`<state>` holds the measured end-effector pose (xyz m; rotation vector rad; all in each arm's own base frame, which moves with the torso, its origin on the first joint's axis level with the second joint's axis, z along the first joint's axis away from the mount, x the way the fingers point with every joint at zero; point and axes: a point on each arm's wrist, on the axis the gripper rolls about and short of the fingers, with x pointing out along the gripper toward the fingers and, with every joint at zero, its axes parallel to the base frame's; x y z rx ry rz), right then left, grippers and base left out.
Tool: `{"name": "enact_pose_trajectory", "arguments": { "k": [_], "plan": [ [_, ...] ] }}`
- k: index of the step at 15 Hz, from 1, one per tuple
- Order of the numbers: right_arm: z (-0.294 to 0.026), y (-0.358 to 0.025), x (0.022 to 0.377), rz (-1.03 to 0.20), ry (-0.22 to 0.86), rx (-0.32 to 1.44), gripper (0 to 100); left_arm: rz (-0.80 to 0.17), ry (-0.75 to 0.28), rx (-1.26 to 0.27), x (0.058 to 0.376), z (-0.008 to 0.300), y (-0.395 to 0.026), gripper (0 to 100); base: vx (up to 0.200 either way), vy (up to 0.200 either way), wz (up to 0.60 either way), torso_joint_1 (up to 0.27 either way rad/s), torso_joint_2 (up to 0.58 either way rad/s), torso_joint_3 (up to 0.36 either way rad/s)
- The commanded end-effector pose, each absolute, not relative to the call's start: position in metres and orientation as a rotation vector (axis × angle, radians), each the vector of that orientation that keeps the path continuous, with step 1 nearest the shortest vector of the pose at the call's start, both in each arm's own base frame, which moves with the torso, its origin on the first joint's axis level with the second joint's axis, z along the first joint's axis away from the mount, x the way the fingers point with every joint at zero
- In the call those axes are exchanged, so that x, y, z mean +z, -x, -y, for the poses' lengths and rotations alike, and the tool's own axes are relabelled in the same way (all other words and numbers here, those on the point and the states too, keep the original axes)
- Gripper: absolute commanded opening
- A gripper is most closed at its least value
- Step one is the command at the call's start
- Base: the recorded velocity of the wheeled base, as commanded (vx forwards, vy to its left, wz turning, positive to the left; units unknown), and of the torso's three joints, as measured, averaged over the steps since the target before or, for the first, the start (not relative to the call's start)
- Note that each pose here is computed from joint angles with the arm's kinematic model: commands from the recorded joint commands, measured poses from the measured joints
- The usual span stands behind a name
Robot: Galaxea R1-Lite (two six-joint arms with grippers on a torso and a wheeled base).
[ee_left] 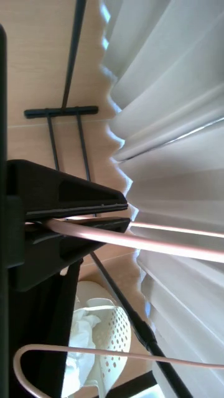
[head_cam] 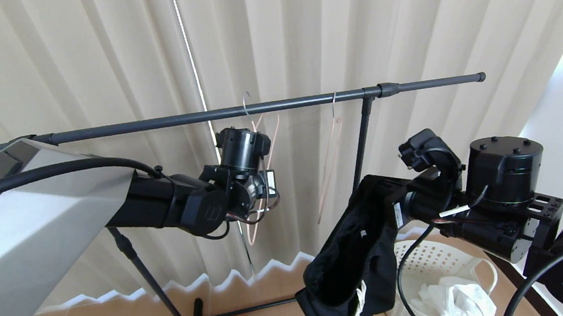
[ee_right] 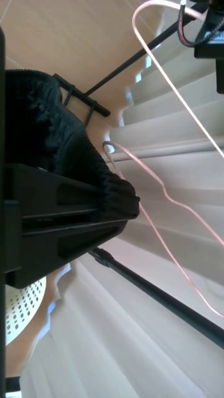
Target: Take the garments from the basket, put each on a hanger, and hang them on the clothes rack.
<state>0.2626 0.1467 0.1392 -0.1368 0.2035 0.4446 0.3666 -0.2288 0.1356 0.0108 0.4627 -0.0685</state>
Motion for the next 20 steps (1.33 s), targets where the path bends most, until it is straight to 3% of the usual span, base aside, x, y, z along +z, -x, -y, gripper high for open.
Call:
{"name": "enact_pose_trajectory", "arguments": {
  "k": [1, 12, 20],
  "plan": [
    [-0.147, -0.263, 0.14, -0.199, 0.136, 0.445, 0, -0.443, -0.06, -0.087, 0.133, 0.222, -0.354, 0, 0.0, 0.0, 0.0, 0.0, 0.0, 0.0],
    [-0.147, -0.262, 0.143, -0.191, 0.136, 0.443, 0, -0.416, -0.365, -0.167, 0.148, 0.183, -0.293, 0, 0.0, 0.0, 0.0, 0.0, 0.0, 0.0],
    [-0.145, -0.262, 0.144, -0.185, 0.135, 0.428, 0, -0.365, -0.378, -0.244, 0.171, 0.169, -0.262, 0, 0.0, 0.0, 0.0, 0.0, 0.0, 0.0]
  ]
}}
